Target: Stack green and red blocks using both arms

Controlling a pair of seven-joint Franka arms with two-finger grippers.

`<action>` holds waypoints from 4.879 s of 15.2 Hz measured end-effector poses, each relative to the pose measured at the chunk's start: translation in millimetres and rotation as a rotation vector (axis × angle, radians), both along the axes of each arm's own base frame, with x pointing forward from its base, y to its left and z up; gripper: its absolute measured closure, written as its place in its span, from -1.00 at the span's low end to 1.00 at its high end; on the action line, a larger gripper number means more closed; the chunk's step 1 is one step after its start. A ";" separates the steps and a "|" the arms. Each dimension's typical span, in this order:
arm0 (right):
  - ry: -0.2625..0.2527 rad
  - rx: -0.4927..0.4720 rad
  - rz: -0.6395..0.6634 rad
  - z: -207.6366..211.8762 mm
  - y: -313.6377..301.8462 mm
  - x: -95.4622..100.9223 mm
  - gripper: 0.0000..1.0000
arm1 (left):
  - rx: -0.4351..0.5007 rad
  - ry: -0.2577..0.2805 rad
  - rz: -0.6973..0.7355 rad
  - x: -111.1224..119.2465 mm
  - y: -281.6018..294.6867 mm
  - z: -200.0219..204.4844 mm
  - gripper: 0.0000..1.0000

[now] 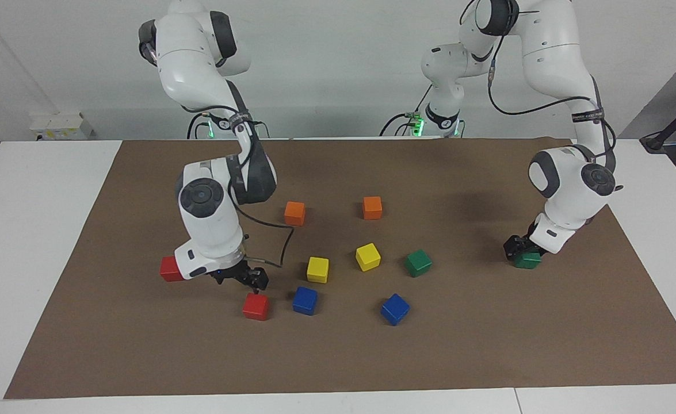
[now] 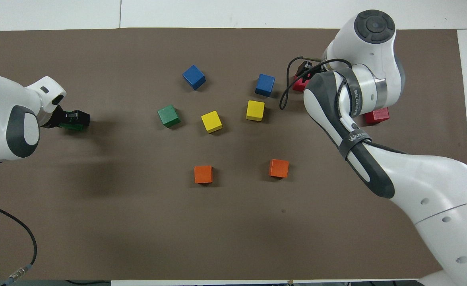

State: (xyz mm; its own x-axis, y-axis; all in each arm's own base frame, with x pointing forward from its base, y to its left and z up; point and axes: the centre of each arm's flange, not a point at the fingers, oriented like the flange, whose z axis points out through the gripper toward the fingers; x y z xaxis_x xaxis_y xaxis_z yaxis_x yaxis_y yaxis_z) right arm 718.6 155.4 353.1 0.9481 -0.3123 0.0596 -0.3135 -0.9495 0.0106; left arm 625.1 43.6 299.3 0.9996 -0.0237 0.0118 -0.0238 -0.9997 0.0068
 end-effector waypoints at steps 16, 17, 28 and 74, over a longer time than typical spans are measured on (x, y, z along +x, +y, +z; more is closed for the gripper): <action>-0.100 0.042 -0.069 -45.6 21.9 28.5 -1.00 | -0.024 -0.038 0.395 14.4 -290.3 43.8 -1.00; -0.103 0.044 -0.068 -54.5 22.7 26.3 -1.00 | -0.022 -0.035 0.393 11.5 -290.3 35.2 -1.00; -0.077 0.036 -0.063 -67.1 22.0 13.3 -0.14 | -0.027 -0.037 0.439 -12.8 -293.5 -5.8 -0.37; -0.049 -0.047 0.280 16.3 -184.4 -90.0 -1.00 | 0.039 -0.019 -0.160 16.4 -0.1 48.8 -0.12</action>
State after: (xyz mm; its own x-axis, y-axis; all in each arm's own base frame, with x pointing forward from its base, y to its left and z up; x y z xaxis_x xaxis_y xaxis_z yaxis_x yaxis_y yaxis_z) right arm 628.6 -29.0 369.3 0.9927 -0.0350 0.1158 -0.0409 -0.9980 0.0484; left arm 641.5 43.5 348.1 0.9826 -0.1836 0.0265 -0.1827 -0.9826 -0.0338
